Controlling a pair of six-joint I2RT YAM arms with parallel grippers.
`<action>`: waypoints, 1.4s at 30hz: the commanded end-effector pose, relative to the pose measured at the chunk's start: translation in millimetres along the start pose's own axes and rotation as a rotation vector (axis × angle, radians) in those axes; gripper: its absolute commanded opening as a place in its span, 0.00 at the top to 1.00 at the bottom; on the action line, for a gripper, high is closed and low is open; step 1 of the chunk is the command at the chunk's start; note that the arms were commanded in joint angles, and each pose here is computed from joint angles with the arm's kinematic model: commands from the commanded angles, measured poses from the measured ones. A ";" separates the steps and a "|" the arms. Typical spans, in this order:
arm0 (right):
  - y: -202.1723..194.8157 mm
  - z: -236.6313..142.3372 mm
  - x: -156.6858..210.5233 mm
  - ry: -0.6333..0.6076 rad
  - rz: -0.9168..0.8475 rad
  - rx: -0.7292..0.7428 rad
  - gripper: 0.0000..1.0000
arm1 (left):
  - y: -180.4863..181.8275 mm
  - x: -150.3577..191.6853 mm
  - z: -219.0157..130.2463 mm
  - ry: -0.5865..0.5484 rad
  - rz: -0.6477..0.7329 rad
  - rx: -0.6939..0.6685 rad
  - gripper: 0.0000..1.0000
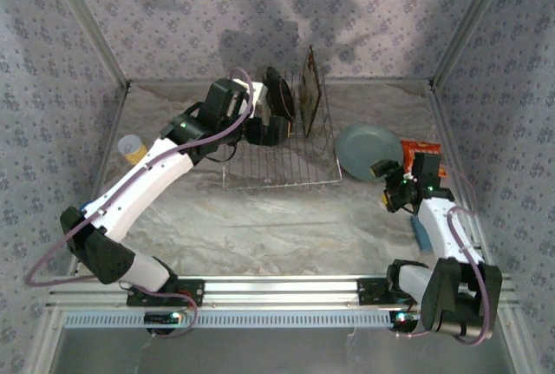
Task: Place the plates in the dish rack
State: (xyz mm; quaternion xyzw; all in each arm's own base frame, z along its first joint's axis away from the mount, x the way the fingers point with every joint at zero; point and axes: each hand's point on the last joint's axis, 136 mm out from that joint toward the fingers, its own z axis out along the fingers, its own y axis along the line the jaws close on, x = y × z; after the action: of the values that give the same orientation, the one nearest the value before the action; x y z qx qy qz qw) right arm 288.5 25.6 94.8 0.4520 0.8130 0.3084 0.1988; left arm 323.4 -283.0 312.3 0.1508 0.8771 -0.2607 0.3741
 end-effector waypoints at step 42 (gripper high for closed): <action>-5.7 72.0 -38.5 -0.012 -0.024 -0.003 0.50 | 28.6 9.9 7.0 0.026 -0.018 -0.076 0.01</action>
State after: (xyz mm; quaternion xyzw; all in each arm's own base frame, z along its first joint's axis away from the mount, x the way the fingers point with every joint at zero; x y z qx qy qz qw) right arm 335.4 19.9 32.9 0.4499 0.8176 0.3077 0.1856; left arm 332.6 -267.1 294.9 0.1324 0.8898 -0.2370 0.3669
